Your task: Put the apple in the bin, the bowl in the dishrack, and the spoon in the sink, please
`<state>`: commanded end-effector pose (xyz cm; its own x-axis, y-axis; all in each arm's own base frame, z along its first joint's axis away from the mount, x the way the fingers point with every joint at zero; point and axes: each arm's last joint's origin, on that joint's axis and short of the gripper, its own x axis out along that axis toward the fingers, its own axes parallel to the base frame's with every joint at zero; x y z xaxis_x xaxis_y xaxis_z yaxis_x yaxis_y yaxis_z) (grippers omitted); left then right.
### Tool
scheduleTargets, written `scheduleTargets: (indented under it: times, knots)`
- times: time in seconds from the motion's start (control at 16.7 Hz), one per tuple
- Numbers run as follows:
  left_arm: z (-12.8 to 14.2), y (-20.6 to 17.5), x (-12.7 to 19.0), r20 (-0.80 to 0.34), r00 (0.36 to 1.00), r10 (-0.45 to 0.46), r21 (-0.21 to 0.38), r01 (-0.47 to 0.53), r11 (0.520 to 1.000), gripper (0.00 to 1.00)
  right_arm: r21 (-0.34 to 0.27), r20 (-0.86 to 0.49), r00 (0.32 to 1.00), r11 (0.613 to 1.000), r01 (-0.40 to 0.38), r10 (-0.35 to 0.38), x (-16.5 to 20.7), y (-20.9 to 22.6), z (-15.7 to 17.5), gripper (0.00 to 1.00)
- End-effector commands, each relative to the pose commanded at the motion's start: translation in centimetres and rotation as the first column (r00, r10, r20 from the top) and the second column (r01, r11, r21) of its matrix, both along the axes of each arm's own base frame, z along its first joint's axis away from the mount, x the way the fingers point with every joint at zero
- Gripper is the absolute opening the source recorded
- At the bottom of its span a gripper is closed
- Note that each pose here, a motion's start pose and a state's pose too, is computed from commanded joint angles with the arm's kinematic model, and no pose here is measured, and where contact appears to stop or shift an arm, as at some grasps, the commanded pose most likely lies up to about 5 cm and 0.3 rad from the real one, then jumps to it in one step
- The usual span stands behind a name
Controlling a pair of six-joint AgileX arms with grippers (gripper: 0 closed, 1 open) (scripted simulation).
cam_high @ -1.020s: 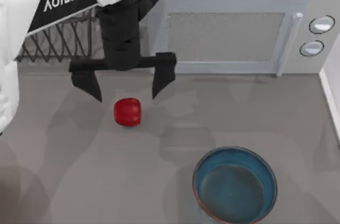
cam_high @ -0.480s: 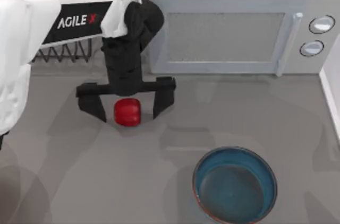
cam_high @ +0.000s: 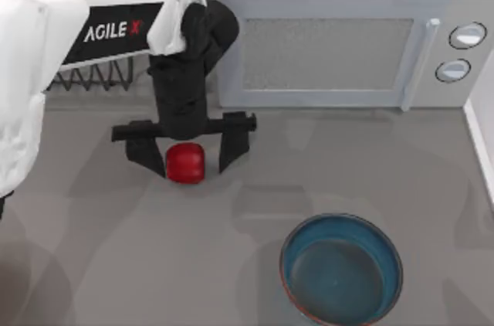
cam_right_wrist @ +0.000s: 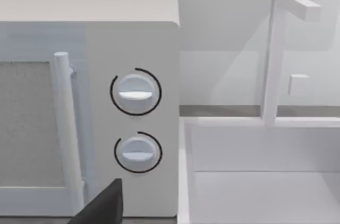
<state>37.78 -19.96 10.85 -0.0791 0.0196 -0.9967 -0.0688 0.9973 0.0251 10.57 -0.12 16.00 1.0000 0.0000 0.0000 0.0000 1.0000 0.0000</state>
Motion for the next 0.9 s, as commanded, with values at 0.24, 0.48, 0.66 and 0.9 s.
scheduleTargets:
  times: [0.24,0.48,0.66,0.9]
  knots:
    - [0.0,0.0,0.0,0.0,1.0,0.0,0.0,0.0,1.0,0.25,0.0,0.0,1.0,1.0,0.0,0.0,0.0,0.0,0.0,1.0]
    - [0.0,0.0,0.0,0.0,1.0,0.0,0.0,0.0,1.0,0.0,0.0,0.0,1.0,1.0,0.0,0.0,0.0,0.0,0.0,1.0]
    - [0.0,0.0,0.0,0.0,1.0,0.0,0.0,0.0,1.0,0.0,0.0,0.0,1.0,1.0,0.0,0.0,0.0,0.0,0.0,1.0]
    - [0.0,0.0,0.0,0.0,1.0,0.0,0.0,0.0,1.0,0.0,0.0,0.0,1.0,1.0,0.0,0.0,0.0,0.0,0.0,1.0]
